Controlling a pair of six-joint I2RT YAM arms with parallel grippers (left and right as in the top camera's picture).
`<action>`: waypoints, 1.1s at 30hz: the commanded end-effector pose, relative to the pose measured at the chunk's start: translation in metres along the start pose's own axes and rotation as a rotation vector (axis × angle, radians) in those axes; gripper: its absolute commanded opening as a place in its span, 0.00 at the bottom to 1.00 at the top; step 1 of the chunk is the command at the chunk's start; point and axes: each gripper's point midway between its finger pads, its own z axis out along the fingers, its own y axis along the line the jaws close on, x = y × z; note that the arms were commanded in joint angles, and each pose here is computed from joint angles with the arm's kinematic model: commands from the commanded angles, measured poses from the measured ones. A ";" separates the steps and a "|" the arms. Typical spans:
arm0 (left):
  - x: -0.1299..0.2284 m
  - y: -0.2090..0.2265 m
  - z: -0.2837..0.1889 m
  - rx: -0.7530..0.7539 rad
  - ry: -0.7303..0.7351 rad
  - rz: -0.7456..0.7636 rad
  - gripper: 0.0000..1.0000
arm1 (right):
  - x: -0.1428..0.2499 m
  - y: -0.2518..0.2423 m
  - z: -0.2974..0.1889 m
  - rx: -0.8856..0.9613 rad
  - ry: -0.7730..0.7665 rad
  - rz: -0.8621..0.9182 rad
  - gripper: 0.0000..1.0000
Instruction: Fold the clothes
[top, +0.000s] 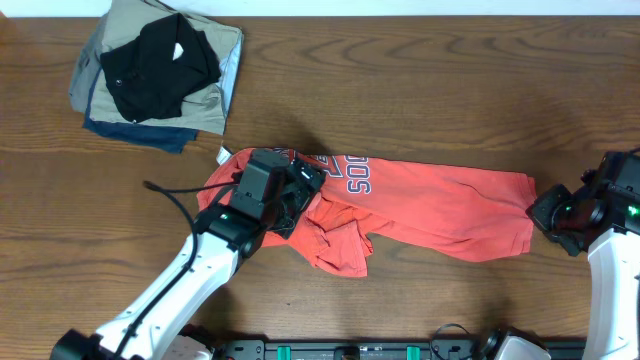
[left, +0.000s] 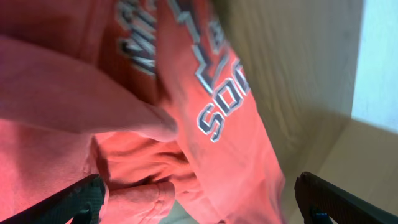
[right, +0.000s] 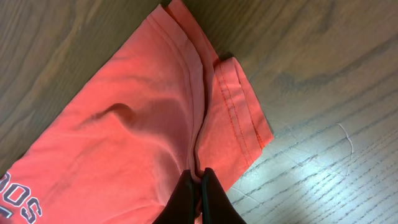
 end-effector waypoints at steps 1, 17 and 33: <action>-0.005 0.001 0.007 -0.018 -0.024 -0.144 0.98 | -0.004 0.004 -0.005 -0.013 -0.016 -0.020 0.02; -0.020 0.039 0.036 -0.150 -0.115 -0.444 1.00 | -0.004 0.004 -0.005 -0.013 -0.016 -0.020 0.02; -0.016 0.044 0.039 -0.174 -0.087 -0.432 0.72 | -0.004 0.004 -0.005 -0.013 -0.017 -0.020 0.02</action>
